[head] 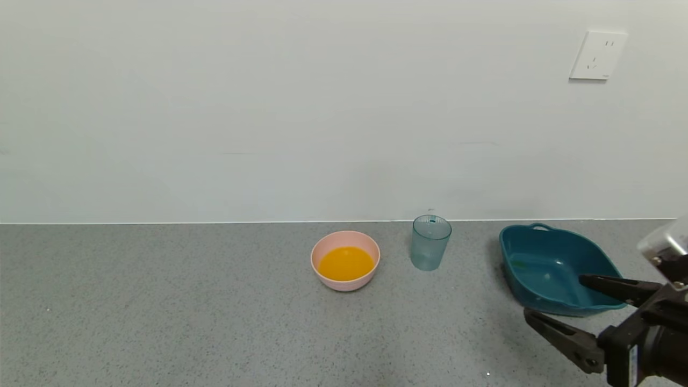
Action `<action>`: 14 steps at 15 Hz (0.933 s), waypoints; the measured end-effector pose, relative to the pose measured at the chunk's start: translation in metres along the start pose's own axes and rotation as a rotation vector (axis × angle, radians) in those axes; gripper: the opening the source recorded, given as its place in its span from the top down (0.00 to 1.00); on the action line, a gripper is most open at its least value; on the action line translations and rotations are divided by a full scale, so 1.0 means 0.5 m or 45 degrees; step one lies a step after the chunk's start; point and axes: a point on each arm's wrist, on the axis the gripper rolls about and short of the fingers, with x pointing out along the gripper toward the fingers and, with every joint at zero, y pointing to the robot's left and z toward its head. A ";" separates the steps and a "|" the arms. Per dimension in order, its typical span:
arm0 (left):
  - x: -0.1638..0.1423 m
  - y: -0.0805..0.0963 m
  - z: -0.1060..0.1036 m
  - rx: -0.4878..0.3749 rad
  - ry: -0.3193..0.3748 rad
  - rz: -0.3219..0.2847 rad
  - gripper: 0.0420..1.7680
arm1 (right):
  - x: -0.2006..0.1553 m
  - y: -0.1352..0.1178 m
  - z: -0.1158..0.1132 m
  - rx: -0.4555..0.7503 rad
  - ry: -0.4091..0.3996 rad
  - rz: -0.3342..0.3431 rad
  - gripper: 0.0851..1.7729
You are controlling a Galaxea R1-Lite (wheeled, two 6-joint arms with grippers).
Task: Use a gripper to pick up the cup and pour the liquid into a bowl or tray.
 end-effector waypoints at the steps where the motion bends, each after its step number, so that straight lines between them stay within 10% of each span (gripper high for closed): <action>1: 0.000 0.000 0.000 0.000 0.000 0.001 0.03 | -0.019 -0.010 -0.003 0.013 -0.009 -0.025 0.04; 14: 0.000 0.000 0.000 0.000 0.000 0.000 0.03 | -0.278 -0.060 -0.087 0.207 -0.138 -0.545 0.04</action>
